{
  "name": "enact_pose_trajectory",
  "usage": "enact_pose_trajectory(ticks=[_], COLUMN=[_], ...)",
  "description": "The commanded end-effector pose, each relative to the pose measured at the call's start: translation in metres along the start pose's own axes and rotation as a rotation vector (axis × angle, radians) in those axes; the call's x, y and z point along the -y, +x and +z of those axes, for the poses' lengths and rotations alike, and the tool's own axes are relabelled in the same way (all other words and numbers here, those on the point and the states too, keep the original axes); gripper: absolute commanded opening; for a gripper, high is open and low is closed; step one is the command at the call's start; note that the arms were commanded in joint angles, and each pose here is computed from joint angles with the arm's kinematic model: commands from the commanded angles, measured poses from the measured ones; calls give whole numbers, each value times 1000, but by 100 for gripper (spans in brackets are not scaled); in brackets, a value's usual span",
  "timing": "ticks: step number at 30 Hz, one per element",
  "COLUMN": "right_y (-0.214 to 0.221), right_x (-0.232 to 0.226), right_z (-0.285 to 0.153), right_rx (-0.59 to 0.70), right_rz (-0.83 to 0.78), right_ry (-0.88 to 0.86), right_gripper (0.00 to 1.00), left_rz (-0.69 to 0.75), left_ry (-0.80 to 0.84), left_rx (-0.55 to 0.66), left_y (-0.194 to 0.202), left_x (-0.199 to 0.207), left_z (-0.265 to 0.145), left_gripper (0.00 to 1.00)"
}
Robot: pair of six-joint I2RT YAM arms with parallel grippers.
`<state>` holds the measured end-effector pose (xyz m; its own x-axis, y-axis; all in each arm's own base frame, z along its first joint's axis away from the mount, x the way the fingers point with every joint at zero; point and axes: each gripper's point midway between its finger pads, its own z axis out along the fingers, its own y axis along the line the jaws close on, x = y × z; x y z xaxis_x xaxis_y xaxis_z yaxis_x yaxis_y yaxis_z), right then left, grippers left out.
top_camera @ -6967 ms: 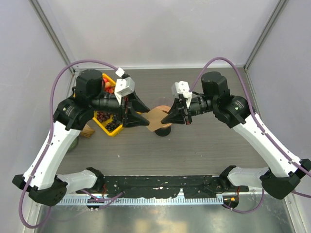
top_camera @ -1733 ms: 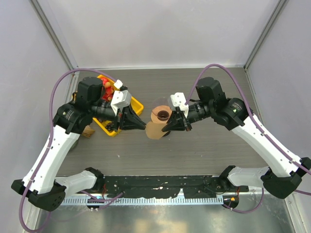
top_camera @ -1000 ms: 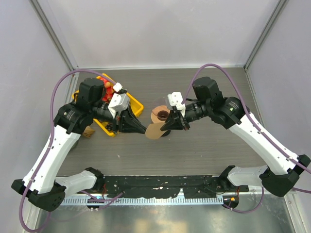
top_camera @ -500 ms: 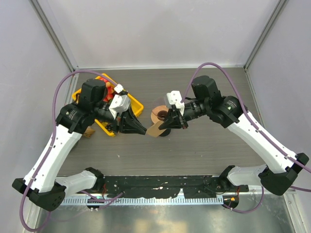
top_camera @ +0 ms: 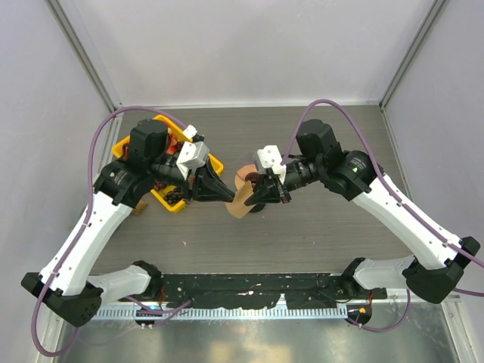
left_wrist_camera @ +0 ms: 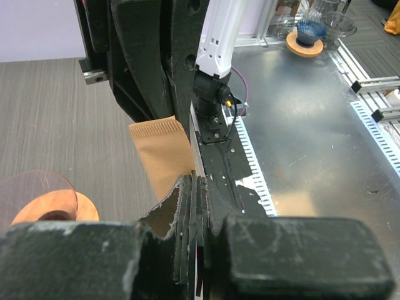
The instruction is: Place the coffee filter in the dripper
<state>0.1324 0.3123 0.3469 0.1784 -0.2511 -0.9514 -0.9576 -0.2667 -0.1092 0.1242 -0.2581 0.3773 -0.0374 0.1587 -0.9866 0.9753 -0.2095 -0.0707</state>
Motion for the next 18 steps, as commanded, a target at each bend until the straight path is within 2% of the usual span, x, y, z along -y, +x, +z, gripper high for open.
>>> enact_pose_trajectory(ticks=[1,6,10,15,18], right_y=[-23,-21,-19,-17,-16], right_x=[2,-3,-8,-11,-10], right_z=[-2,-6,-11,-14,-16], right_rx=[49,30,16,5,-3], right_rz=[-95,-117,-142,-164,-173], right_ry=[-5,-4,-2,-1,13], right_gripper=[5,5,5,5,5], left_rz=[76,121,128,104,83], left_ry=[-12,-61,-167,-240,-229], left_rx=[32,1,-48,-15,9], left_y=[-13,-6,3,-2,-5], left_x=[-7,-13,-30,-45,-45], left_z=[5,2,-4,-10,-13], left_gripper=[0,0,0,0,0])
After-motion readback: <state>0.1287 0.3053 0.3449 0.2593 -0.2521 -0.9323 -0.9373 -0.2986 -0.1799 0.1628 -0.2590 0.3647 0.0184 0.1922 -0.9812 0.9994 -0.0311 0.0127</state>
